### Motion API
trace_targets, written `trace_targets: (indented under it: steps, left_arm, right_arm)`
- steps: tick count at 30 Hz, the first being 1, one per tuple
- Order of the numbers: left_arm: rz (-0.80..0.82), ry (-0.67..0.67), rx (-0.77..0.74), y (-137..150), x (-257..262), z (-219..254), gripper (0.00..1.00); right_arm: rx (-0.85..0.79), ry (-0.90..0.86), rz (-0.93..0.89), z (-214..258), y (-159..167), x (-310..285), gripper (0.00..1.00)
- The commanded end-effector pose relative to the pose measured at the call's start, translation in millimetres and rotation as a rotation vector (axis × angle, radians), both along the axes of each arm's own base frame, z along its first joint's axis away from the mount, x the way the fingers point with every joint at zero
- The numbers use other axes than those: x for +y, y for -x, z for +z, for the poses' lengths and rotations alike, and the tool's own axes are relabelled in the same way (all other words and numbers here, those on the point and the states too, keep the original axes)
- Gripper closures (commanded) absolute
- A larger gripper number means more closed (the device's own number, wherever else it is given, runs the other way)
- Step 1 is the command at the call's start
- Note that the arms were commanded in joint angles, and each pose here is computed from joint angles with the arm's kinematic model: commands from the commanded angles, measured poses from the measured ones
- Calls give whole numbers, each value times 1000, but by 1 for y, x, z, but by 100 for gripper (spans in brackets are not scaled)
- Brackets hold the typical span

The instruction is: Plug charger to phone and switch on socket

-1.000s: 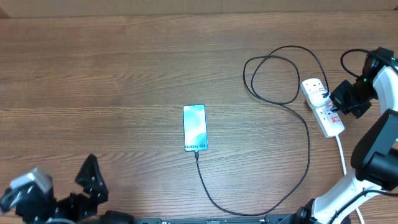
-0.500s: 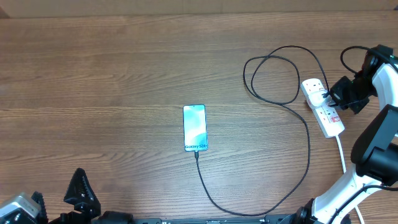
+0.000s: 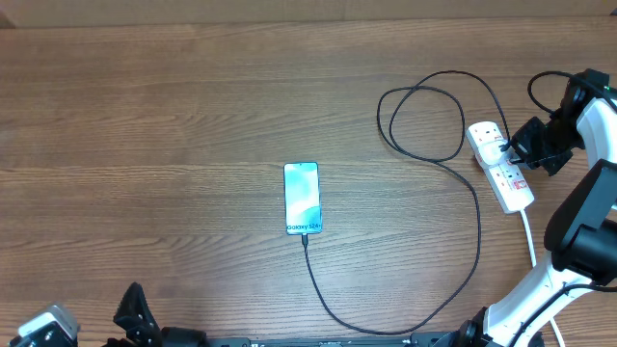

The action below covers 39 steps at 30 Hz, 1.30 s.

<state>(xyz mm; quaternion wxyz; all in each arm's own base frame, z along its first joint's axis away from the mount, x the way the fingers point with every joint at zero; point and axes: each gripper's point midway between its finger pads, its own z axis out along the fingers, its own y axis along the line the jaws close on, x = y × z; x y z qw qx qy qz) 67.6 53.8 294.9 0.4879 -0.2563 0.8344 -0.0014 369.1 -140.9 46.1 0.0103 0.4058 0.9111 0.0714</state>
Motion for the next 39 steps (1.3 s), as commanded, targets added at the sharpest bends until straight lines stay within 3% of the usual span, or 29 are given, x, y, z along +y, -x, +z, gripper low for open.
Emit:
trace_targets:
  steps: [1,29,34,39]
  left_arm:
    - [25,-2,10,5,3,-5,0]
    - [25,-5,29,8,4,-8,0]
    - [25,-5,29,8,4,-8,0]
    - [34,-4,20,10,5,-8,0]
  right_arm:
    - [-23,-1,10,-1,-10,-3,96]
    - [121,-5,43,-56,3,19,96]
    - [198,51,34,-43,18,10,96]
    - [229,253,-89,7,26,-23,96]
